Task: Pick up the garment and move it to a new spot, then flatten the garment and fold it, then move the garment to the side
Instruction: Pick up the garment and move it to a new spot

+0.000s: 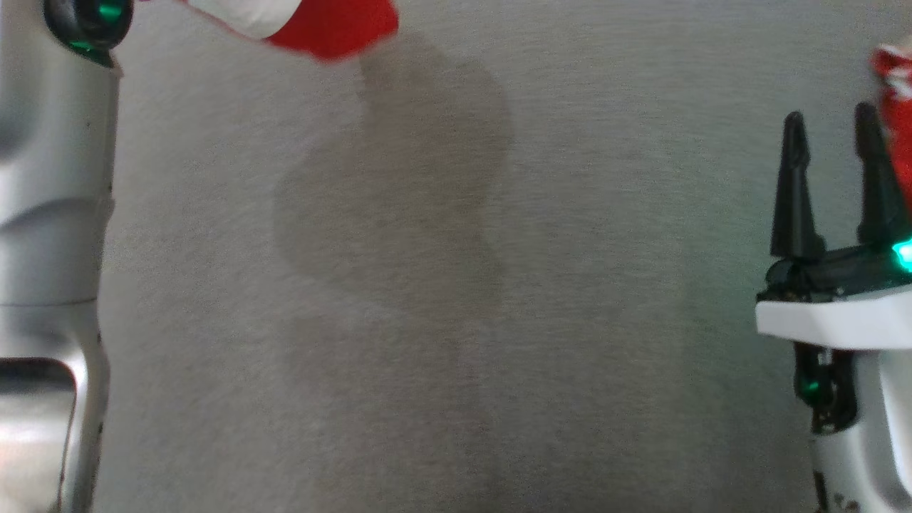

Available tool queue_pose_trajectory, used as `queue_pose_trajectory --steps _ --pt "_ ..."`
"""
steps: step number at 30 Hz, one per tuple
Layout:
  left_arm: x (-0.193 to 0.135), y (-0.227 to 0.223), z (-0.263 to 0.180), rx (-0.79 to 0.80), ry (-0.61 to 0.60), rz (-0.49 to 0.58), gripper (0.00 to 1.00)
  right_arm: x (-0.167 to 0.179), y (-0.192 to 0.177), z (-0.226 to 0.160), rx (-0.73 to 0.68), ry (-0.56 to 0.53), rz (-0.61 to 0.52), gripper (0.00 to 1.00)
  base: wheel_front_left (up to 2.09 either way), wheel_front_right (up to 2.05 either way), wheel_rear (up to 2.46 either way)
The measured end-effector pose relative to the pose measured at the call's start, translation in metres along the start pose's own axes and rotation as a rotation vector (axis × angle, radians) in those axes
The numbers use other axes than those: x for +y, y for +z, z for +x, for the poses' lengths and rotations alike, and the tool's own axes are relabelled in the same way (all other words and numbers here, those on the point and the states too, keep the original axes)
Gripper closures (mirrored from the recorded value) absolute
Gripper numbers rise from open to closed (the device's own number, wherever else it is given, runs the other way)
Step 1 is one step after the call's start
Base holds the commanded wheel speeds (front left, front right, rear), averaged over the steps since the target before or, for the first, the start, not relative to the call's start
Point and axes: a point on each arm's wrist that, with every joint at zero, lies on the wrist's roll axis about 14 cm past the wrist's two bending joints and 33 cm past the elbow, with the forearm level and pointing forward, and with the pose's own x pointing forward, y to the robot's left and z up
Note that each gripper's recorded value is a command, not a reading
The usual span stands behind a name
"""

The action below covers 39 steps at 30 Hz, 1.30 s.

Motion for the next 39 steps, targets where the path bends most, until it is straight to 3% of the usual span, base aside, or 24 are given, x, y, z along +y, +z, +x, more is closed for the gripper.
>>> queue_pose_trajectory --steps 6,10,15,20,23,26,28,29,30,34,39 --pt "-0.089 0.017 0.025 -0.034 -0.198 -0.104 1.0 -0.031 0.026 -0.038 -0.029 -0.13 -0.031 0.0 0.0 0.0 0.0" --pt "-0.146 0.001 0.025 0.004 -0.32 -0.153 1.0 -0.046 0.041 -0.056 -0.052 -0.194 -0.052 0.0 0.0 0.0 0.0" --pt "-0.199 -0.097 -0.013 0.224 -0.436 -0.158 1.0 -0.056 0.042 -0.064 -0.046 -0.235 -0.062 0.0 0.0 0.0 0.0" --pt "-0.232 -0.213 -0.088 0.491 -0.476 -0.252 1.0 -0.059 0.019 -0.061 0.006 -0.242 -0.048 0.0 0.0 0.0 0.0" --pt "-0.254 -0.244 -0.128 0.563 -0.492 -0.33 1.0 -0.062 0.008 -0.06 0.036 -0.251 -0.044 0.0 0.0 0.0 0.0" --pt "-0.263 -0.247 -0.146 0.548 -0.475 -0.38 1.0 -0.061 -0.001 -0.056 0.052 -0.243 -0.034 0.0 0.0 0.0 0.0" --pt "-0.255 -0.243 -0.147 0.506 -0.428 -0.376 0.18 -0.057 -0.005 -0.053 0.06 -0.231 -0.025 0.0 0.0 0.0 0.0" --pt "-0.249 -0.24 -0.146 0.481 -0.406 -0.36 0.18 -0.055 -0.008 -0.052 0.065 -0.224 -0.02 0.0 0.0 0.0 0.0" --pt "-0.244 -0.236 -0.146 0.464 -0.387 -0.341 0.0 -0.052 -0.009 -0.05 0.067 -0.216 -0.015 0.0 0.0 0.0 0.0" --pt "-0.231 -0.222 -0.149 0.425 -0.323 -0.286 0.0 -0.044 -0.007 -0.049 0.062 -0.196 -0.004 0.0 0.0 0.0 0.0" --pt "-0.198 -0.19 -0.169 0.367 -0.148 -0.242 0.0 -0.023 -0.003 -0.057 0.065 -0.149 -0.001 0.0 0.0 0.0 0.0"
